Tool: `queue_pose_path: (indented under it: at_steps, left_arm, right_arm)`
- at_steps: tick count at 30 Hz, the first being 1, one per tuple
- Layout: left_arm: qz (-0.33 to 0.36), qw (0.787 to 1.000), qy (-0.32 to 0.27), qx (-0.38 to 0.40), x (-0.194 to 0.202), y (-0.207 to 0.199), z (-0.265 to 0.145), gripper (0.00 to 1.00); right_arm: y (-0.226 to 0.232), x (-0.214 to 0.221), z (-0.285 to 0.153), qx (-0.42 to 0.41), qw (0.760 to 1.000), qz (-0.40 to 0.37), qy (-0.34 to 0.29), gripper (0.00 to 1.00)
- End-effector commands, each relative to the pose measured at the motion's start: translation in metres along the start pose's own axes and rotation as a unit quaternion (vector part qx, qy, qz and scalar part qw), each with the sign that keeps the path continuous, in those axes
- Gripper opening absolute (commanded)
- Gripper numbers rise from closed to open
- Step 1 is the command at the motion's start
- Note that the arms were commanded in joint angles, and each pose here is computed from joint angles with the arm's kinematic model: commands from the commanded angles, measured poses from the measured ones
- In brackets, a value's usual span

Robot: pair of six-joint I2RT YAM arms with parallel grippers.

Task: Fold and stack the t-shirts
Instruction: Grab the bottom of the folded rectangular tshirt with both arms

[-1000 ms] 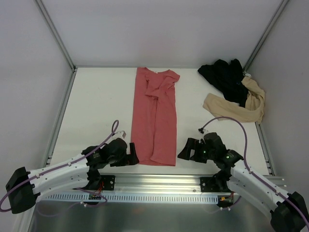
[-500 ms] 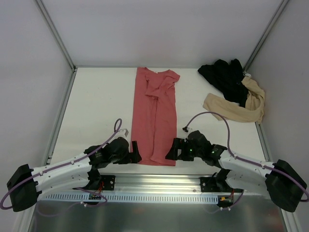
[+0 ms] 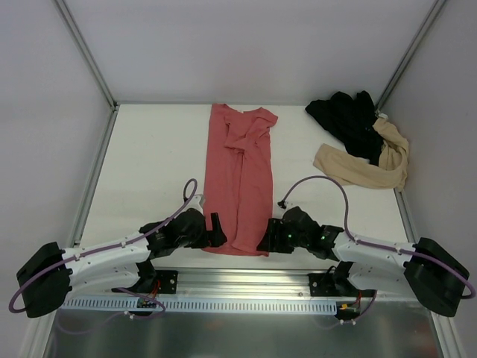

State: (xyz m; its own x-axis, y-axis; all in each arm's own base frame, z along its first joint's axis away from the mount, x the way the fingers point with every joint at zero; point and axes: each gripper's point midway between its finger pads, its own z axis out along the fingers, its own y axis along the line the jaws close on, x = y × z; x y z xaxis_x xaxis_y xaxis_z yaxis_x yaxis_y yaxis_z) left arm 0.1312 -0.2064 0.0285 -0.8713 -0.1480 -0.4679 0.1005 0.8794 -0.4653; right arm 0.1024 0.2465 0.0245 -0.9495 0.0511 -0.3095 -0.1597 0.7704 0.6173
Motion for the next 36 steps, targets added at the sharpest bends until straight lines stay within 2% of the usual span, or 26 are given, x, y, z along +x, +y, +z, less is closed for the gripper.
queue_pose_path:
  at_steps: [1, 6, 17, 20, 25, 27, 28, 29, 30, 31, 32, 36]
  left_arm:
    - [0.021, 0.997, 0.051, -0.059, 0.031, 0.038, 0.004, 0.93]
    - [0.026, 0.996, 0.056, -0.058, 0.032, 0.038, 0.005, 0.92]
    - [0.011, 0.996, 0.072, -0.046, 0.045, 0.043, -0.002, 0.82]
    - [0.011, 0.996, 0.074, -0.048, 0.046, 0.044, -0.002, 0.66]
    - [0.017, 0.995, 0.087, -0.049, 0.048, 0.042, 0.001, 0.52]
    - [0.02, 0.994, 0.091, -0.049, 0.048, 0.04, 0.002, 0.44]
    - [0.021, 0.994, 0.091, -0.048, 0.048, 0.039, 0.002, 0.33]
    - [0.021, 0.994, 0.093, -0.049, 0.048, 0.039, 0.002, 0.26]
    - [0.022, 0.994, 0.094, -0.049, 0.048, 0.038, 0.002, 0.2]
    - [0.023, 0.994, 0.095, -0.051, 0.048, 0.039, 0.002, 0.07]
    - [0.024, 0.994, 0.096, -0.054, 0.048, 0.039, 0.002, 0.0]
    - [0.025, 0.993, 0.104, -0.058, 0.049, 0.04, 0.0, 0.0]
  right_arm:
    - [-0.05, 0.025, -0.006, 0.095, 0.995, 0.009, 0.029, 0.52]
    - [-0.054, 0.028, -0.01, 0.103, 0.994, 0.014, 0.028, 0.52]
    - [-0.055, 0.034, 0.001, 0.099, 0.994, 0.022, 0.031, 0.48]
    - [-0.054, 0.035, 0.005, 0.099, 0.994, 0.021, 0.034, 0.47]
    - [-0.053, 0.032, 0.01, 0.11, 0.993, 0.01, 0.04, 0.42]
    - [-0.052, 0.032, 0.012, 0.112, 0.993, 0.008, 0.043, 0.3]
    - [-0.049, 0.031, 0.013, 0.107, 0.993, 0.007, 0.043, 0.24]
    - [-0.047, 0.029, 0.014, 0.103, 0.994, 0.007, 0.038, 0.11]
    - [-0.047, 0.029, 0.014, 0.103, 0.994, 0.007, 0.038, 0.06]
    - [-0.049, 0.03, 0.013, 0.105, 0.994, 0.008, 0.038, 0.03]
    - [-0.049, 0.03, 0.012, 0.104, 0.994, 0.006, 0.037, 0.0]
    - [-0.052, 0.034, 0.004, 0.11, 0.993, 0.005, 0.037, 0.0]
